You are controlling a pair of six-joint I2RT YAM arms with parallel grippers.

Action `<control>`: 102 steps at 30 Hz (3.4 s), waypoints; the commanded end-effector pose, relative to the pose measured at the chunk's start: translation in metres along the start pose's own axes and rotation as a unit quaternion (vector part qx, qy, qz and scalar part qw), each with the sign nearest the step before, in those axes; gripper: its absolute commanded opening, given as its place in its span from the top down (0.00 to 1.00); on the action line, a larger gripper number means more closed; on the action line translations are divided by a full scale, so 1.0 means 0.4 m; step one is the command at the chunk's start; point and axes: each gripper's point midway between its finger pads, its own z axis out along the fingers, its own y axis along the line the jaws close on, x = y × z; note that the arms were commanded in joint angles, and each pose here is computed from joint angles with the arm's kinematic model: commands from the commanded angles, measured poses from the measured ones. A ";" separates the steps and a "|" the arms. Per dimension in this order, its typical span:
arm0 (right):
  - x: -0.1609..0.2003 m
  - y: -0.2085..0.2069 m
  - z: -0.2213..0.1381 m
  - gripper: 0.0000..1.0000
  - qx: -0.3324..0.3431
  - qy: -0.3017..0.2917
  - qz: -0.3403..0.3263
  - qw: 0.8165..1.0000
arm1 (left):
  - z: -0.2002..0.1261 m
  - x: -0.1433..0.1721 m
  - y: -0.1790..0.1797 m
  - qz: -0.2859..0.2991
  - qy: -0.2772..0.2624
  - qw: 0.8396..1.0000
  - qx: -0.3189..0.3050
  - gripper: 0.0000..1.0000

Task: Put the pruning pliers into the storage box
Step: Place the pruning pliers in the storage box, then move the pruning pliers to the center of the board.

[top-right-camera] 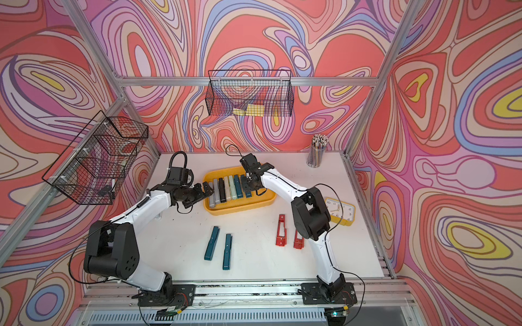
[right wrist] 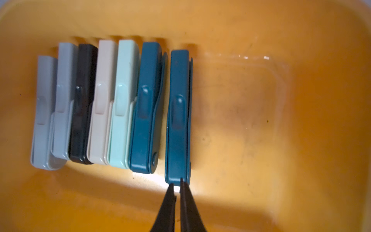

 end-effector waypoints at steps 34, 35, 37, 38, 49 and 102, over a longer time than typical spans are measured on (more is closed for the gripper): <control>0.018 -0.048 0.208 1.00 -0.080 0.019 0.041 0.996 | 0.078 -0.053 -0.009 -0.017 0.000 1.000 0.007 0.01; 0.019 -0.048 0.210 1.00 -0.080 0.020 0.042 0.996 | 0.078 -0.054 -0.010 -0.018 0.000 1.000 0.007 0.01; 0.020 -0.041 0.212 1.00 -0.084 0.020 0.042 0.995 | 0.080 -0.053 -0.010 -0.018 0.000 1.000 0.009 0.01; 0.019 -0.041 0.213 1.00 -0.085 0.020 0.042 0.995 | 0.081 -0.053 -0.011 -0.019 0.001 1.000 0.009 0.01; 0.014 -0.020 0.214 1.00 -0.096 0.020 0.039 0.994 | 0.094 -0.057 -0.024 -0.016 0.003 1.000 0.014 0.01; 0.251 0.129 -0.170 0.51 -0.049 -0.024 0.061 0.997 | -0.225 0.268 -0.054 0.038 0.126 0.986 0.098 0.01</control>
